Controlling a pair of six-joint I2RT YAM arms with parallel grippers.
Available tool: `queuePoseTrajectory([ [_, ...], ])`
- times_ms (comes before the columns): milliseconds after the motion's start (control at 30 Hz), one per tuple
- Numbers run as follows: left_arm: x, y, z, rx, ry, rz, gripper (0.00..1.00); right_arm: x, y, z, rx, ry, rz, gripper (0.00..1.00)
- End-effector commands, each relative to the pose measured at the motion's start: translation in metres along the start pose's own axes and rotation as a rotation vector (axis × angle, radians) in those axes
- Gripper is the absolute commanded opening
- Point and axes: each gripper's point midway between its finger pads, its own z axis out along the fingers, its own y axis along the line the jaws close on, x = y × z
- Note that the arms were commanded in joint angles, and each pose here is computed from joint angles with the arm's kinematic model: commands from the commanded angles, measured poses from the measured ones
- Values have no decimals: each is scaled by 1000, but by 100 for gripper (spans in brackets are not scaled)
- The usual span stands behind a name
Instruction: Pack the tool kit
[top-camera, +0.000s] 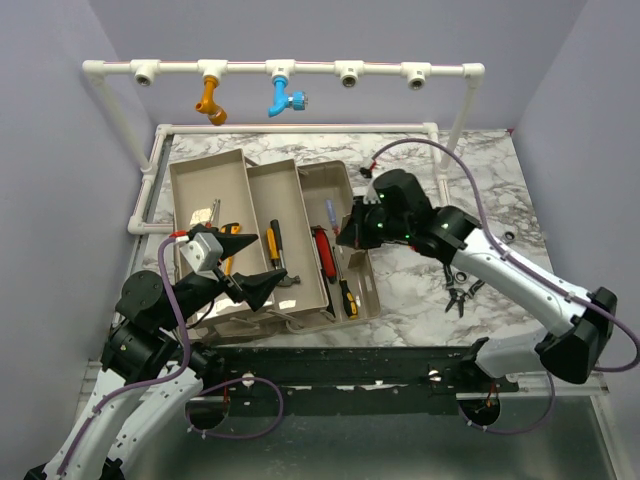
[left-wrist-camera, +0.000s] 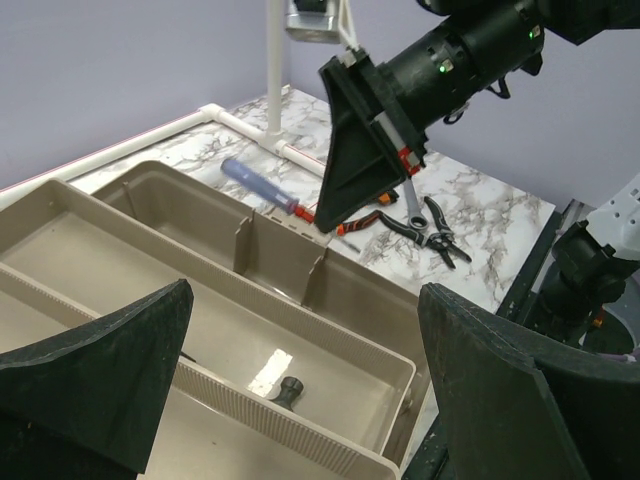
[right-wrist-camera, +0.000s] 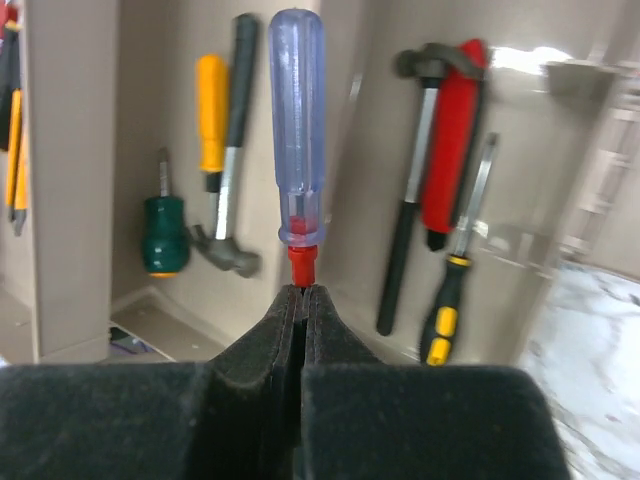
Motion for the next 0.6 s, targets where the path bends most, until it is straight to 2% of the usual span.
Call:
queuePoseTrajectory([
  [0,-5,4,-3,-28,-18,20,99,-3,53,22,-80,-15,-30,1],
  [133,-5,4,-4,-30,-20,21,98,3,75,48,-76,5,-38,1],
  [467,-6,4,-6,-34,-28,25,98,9,60,85,25,-21,29,3],
  [500,-6,4,-6,-34,-27,25,99,12,59,87,26,-9,27,6],
  [567,-6,4,-7,-34,-28,25,99,16,60,89,19,11,18,22],
])
